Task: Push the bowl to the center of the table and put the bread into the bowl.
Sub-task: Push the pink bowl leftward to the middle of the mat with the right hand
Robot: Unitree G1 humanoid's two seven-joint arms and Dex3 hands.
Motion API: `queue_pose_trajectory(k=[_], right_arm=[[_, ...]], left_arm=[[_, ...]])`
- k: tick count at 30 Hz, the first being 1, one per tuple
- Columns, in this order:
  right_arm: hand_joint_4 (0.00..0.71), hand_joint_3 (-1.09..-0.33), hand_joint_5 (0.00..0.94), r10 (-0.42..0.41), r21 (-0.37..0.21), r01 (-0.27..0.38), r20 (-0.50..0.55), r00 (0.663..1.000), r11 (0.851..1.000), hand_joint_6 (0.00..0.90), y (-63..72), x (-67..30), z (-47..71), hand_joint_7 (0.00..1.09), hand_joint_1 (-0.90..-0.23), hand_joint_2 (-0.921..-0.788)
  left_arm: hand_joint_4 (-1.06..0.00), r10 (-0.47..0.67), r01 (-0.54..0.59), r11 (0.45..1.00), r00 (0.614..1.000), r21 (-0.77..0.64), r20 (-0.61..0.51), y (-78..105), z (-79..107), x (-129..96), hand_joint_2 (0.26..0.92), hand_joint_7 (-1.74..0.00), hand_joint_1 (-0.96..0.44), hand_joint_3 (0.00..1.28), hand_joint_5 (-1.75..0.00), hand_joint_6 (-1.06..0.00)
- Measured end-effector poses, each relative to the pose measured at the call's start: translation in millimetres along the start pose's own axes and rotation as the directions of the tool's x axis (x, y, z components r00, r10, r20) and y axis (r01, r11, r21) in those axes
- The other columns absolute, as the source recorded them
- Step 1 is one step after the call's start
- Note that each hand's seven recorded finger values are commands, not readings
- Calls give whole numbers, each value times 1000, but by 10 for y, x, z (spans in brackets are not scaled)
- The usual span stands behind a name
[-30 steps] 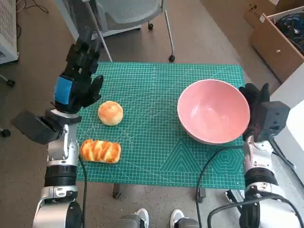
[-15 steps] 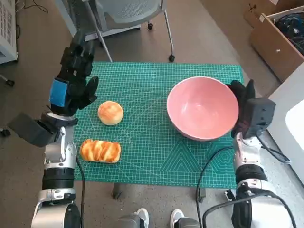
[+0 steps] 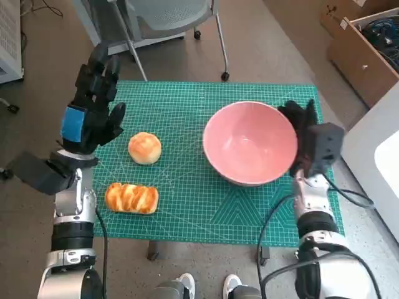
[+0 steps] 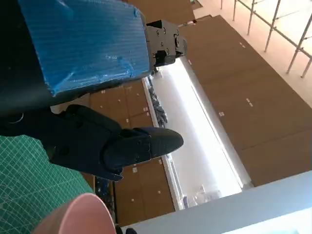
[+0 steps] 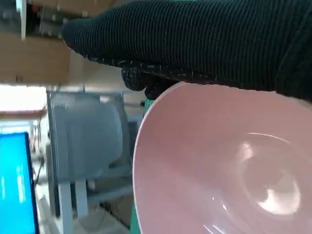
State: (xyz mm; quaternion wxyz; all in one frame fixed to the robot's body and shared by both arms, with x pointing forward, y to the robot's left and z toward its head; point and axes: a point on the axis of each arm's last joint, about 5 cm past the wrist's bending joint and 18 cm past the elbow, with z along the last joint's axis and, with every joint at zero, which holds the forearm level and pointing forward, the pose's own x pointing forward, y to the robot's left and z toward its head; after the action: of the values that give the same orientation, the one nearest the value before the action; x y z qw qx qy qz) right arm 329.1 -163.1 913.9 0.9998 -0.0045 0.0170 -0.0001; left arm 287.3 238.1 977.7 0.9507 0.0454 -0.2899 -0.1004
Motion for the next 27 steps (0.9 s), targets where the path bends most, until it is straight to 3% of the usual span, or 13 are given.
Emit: queue_pose_trajectory(k=[17, 27], right_arm=[[200, -885, 12, 108, -116, -105, 20, 994, 988, 262, 145, 12, 25, 12, -655, -921], [198, -882, 7, 124, -134, -117, 43, 991, 984, 266, 169, 21, 53, 14, -661, -921]], left_arm=[[1, 15, -15, 1000, 1000, 2, 0, 6, 6, -33, 921, -151, -716, 479, 1, 1], [1, 22, -22, 1000, 1000, 8, -4, 0, 2, -33, 921, -155, -718, 480, 1, 1]])
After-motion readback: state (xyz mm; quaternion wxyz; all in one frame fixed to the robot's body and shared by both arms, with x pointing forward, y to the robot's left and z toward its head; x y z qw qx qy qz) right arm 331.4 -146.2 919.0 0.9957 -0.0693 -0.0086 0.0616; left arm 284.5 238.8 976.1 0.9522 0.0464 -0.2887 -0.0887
